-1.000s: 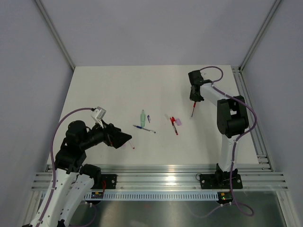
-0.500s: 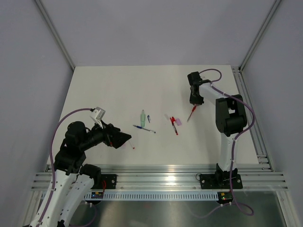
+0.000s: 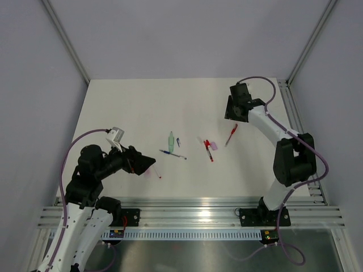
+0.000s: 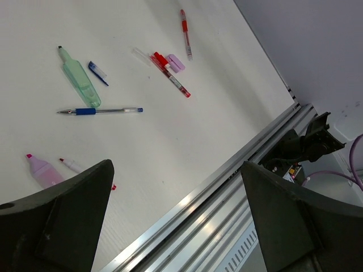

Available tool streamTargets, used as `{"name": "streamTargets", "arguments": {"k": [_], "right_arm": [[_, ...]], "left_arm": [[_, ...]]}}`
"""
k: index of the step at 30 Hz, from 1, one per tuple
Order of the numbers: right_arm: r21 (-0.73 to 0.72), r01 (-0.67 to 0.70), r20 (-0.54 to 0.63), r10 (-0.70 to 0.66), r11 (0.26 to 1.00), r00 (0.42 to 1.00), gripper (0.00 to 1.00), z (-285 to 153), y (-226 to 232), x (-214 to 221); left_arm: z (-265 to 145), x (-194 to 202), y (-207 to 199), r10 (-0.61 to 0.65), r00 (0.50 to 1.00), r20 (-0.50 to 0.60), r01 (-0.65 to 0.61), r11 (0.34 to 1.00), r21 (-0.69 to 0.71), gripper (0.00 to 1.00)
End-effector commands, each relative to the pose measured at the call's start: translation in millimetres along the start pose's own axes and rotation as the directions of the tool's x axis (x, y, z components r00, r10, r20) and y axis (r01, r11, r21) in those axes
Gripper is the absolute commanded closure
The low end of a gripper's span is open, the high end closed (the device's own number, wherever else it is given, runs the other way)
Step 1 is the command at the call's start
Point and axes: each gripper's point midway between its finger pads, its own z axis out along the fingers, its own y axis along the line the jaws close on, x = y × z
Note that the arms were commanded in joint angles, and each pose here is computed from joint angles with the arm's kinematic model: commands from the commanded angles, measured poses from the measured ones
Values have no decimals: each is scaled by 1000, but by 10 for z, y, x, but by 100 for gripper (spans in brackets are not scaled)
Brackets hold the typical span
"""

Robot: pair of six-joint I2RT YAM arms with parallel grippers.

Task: Insert the pens into the pen caps

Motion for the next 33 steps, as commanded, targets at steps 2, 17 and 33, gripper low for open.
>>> {"name": "streamTargets", "arguments": {"k": [2, 17, 33], "right_arm": [[-191, 82, 131, -57, 978, 990, 46, -588, 540, 18], [-388, 337, 70, -338, 858, 939, 61, -861, 1443, 1162], [-220, 311, -46, -329, 924, 943, 78, -399, 1131, 1383]], "left_arm": [[11, -134, 142, 2, 999, 53, 2, 998, -65, 6], [6, -207, 262, -3, 996, 89, 13, 994, -112, 6], [81, -135, 186, -21, 999, 45, 23, 999, -41, 5]]}}
